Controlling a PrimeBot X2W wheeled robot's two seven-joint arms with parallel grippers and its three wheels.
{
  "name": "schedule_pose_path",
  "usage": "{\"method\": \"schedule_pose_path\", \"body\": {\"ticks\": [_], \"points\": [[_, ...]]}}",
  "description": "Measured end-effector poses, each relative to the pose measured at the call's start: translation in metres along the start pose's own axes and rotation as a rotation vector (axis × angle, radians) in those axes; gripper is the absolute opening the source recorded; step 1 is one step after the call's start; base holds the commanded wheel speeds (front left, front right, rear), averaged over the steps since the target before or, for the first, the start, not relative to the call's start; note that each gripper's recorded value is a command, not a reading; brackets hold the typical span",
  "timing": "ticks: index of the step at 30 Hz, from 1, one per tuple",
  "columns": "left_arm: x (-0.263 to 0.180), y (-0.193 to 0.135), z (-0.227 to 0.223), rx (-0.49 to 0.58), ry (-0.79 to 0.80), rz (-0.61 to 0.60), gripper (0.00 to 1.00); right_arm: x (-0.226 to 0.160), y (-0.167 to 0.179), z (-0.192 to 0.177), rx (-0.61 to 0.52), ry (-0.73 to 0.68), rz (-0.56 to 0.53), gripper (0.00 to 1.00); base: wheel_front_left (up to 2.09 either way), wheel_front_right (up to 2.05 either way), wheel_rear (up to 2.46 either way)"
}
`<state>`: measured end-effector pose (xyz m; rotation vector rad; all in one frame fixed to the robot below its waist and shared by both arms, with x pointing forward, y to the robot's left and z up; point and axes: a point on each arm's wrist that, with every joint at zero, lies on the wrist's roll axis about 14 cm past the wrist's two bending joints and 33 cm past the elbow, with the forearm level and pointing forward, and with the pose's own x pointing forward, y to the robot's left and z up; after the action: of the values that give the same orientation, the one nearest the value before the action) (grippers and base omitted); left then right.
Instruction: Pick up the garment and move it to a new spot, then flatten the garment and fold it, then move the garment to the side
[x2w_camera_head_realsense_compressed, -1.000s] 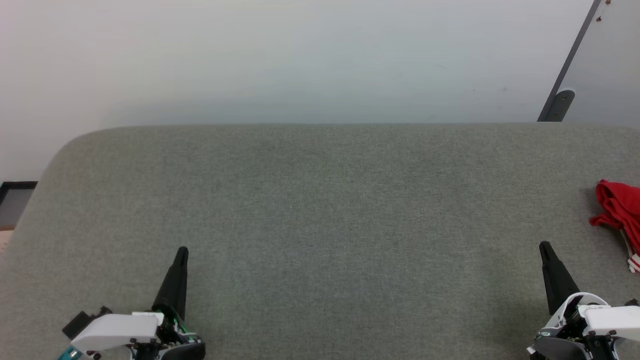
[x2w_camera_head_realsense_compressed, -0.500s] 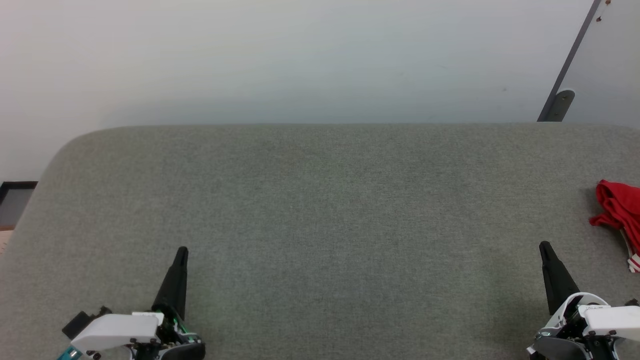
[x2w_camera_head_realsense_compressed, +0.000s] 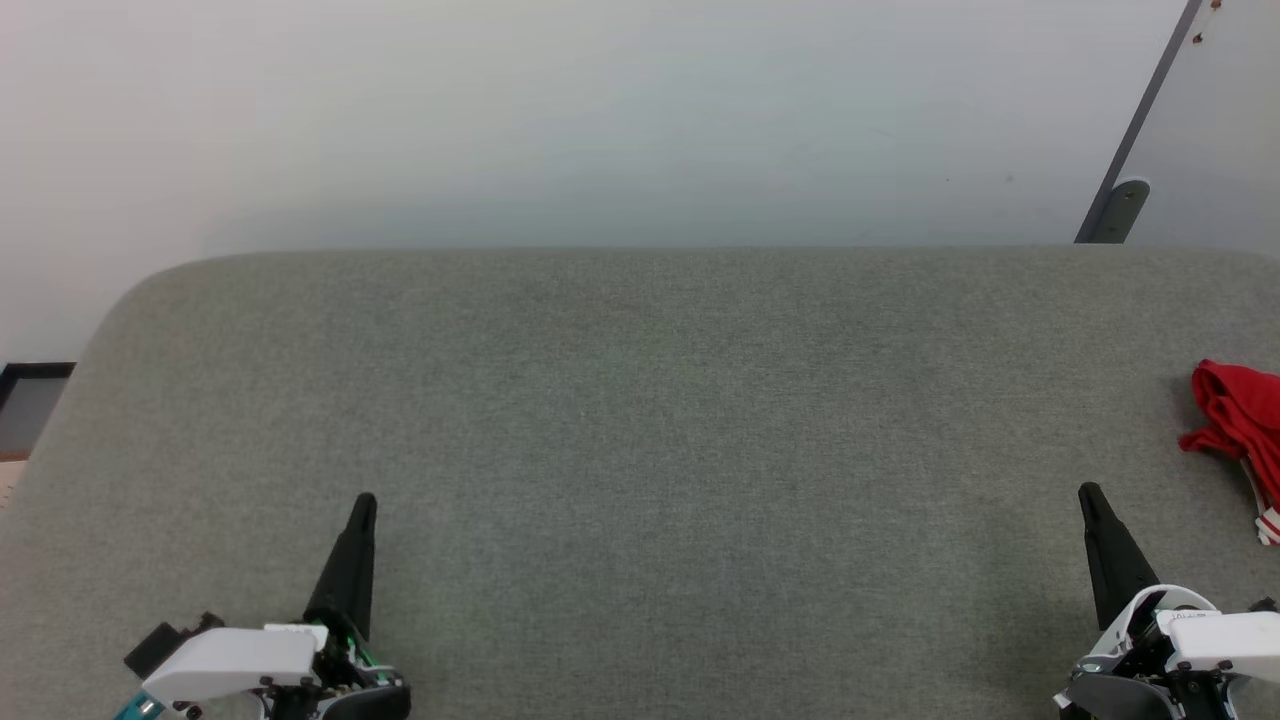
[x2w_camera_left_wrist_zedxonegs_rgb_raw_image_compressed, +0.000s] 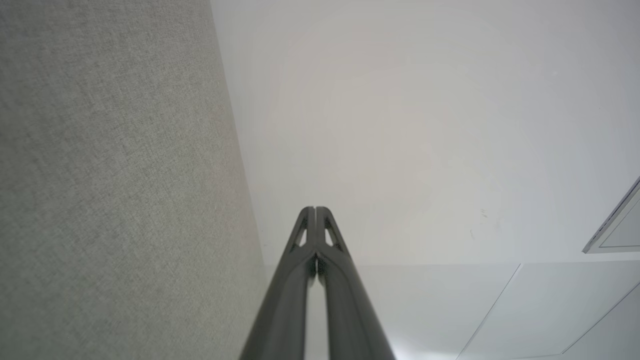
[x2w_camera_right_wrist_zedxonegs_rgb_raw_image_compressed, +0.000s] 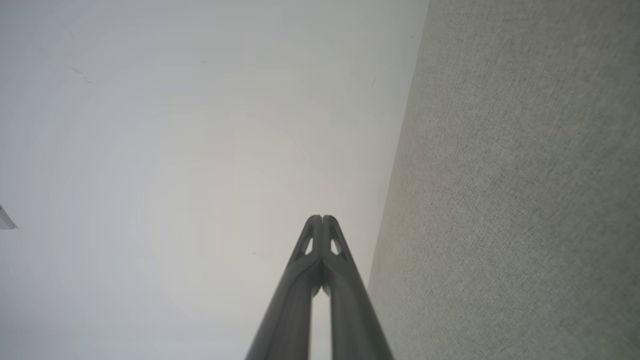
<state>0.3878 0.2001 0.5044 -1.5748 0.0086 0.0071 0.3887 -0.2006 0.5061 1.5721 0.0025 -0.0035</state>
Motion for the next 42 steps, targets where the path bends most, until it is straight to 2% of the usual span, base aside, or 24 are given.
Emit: {"method": "schedule_pose_path", "body": {"ticks": [42], "points": [[0.0000, -0.0001, 0.0001, -0.001, -0.001, 0.000, 0.00, 0.0000, 0.0000, -0.0001, 0.000, 0.000, 0.000, 0.00, 0.00, 0.00, 0.00]]}}
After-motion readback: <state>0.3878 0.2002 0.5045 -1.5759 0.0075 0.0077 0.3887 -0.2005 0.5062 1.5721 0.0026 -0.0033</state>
